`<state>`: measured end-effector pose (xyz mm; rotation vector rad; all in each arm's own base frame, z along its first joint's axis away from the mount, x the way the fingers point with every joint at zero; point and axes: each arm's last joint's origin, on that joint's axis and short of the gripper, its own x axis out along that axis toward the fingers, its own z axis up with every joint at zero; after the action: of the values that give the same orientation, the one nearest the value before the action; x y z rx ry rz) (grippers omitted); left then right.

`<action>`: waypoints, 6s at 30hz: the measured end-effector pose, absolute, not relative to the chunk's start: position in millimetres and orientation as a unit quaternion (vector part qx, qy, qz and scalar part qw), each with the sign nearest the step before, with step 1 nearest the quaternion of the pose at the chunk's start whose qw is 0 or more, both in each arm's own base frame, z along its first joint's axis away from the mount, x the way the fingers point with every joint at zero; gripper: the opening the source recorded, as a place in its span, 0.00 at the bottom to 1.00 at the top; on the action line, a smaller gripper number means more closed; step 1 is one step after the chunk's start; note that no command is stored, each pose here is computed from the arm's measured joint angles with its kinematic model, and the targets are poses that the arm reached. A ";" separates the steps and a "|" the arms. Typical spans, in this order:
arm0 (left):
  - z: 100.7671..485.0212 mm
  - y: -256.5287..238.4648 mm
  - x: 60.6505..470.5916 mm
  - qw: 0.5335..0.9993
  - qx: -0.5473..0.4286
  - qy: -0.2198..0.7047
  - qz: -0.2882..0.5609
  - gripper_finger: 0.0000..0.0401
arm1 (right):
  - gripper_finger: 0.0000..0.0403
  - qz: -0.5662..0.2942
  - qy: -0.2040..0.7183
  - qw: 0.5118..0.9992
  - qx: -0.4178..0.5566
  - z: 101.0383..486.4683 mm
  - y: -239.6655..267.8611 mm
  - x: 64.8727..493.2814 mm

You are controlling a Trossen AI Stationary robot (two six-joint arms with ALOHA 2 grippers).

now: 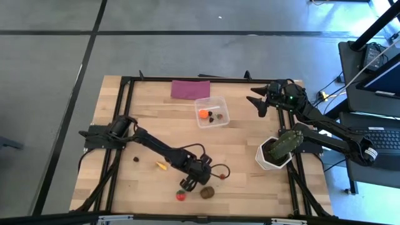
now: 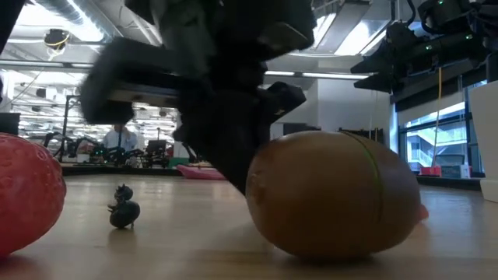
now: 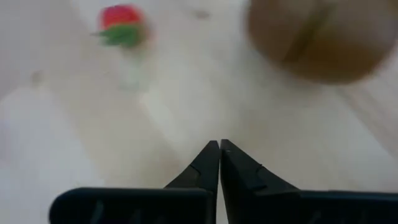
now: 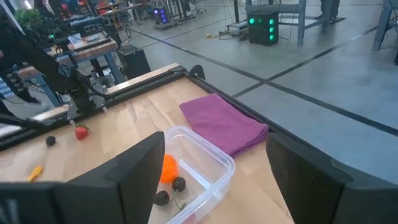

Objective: Pick and placing Produce into tupperware
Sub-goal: Put the middle red strawberry into the transparent bin

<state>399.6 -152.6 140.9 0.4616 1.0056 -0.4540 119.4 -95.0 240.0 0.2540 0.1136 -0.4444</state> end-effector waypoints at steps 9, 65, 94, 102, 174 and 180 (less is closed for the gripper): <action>143.0 -135.8 405.6 0.846 0.173 0.486 -0.136 0.13 | 0.70 -0.210 0.056 0.968 0.127 240.1 -94.5 119.7; 391.6 63.3 245.3 0.909 -0.007 0.319 0.267 0.42 | 0.70 0.220 0.574 0.765 -0.194 331.1 72.2 359.7; 391.1 64.5 228.5 0.899 -0.004 0.358 0.253 0.41 | 0.70 0.285 0.626 0.686 -0.236 272.3 92.5 369.5; 390.7 64.6 228.2 0.898 0.000 0.362 0.252 0.39 | 0.70 0.308 0.630 0.665 -0.255 272.8 99.4 363.4; 385.6 63.5 223.4 0.884 -0.007 0.394 0.252 0.41 | 0.70 0.376 0.577 0.701 -0.185 187.3 30.4 428.9; 385.4 63.4 223.2 0.883 -0.007 0.395 0.252 0.41 | 0.70 0.394 0.571 0.690 -0.205 187.0 54.4 426.8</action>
<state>223.2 63.4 385.4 -0.0153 0.8227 0.5249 426.8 54.4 187.0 -0.4581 1.2776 0.8813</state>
